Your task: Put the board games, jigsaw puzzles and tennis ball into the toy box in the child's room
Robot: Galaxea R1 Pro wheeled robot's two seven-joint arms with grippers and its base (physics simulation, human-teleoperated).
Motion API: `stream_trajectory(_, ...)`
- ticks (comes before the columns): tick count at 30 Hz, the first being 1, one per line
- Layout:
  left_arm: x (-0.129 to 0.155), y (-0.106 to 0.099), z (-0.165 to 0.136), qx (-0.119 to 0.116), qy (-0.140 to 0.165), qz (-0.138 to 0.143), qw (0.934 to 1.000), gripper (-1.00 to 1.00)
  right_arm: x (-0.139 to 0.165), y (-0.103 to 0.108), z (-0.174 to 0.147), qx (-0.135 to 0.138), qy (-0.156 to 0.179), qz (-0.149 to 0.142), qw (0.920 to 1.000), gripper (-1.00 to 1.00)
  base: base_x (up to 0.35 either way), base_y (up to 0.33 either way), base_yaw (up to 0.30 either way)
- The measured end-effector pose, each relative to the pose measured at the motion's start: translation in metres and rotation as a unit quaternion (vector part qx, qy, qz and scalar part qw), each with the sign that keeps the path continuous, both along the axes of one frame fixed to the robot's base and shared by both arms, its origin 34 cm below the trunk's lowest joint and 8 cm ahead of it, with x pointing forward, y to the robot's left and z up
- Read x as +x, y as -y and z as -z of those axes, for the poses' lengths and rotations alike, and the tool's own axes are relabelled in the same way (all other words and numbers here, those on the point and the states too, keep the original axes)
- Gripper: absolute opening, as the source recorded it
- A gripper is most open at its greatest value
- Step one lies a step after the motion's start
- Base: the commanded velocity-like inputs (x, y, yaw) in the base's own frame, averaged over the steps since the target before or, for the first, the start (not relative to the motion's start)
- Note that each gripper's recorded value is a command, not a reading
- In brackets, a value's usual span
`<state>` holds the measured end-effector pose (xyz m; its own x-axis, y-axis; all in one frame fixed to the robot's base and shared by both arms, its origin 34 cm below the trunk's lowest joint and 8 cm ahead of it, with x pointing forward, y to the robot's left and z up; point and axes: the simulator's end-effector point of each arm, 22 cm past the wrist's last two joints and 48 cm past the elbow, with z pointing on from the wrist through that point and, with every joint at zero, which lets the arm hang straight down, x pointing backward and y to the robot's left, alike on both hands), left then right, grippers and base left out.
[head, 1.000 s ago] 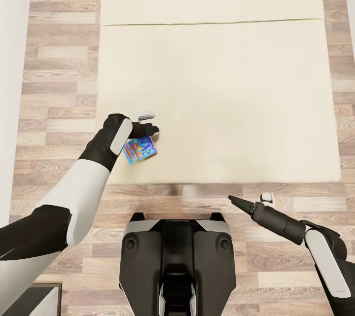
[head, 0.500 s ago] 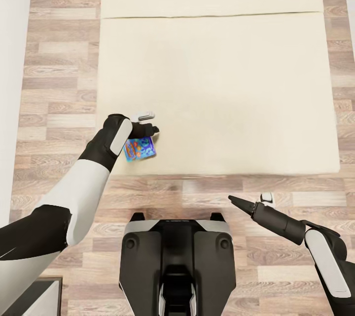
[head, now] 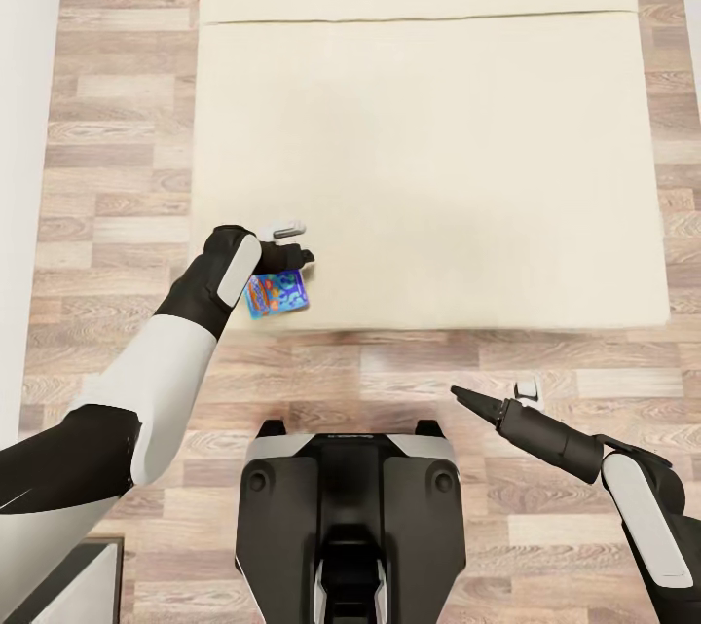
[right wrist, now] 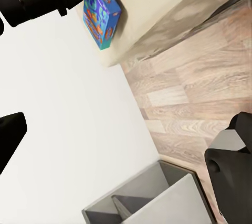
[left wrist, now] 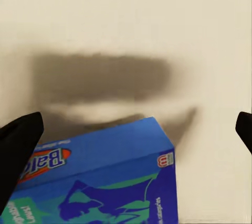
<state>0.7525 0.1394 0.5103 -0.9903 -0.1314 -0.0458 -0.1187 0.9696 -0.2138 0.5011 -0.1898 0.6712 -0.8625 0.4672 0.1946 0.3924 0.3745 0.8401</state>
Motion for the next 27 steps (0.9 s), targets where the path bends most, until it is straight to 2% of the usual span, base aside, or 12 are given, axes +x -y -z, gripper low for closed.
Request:
stream_trajectory(13, -0.0004, -0.0003, -0.0003, 0.001, 0.000, 0.000, 1.0000, 1.00, 0.0018, 0.0013, -0.0002, -0.003, 0.006, 0.002, 1.0000, 1.00, -0.034, 0.000, 0.000)
stream_trajectory(27, -0.0004, -0.0003, 0.0002, 0.001, 0.000, 0.000, 1.0000, 1.00, 0.0019, 0.0013, 0.0001, -0.003, 0.005, 0.002, 1.0000, 1.00, -0.118, 0.000, 0.000)
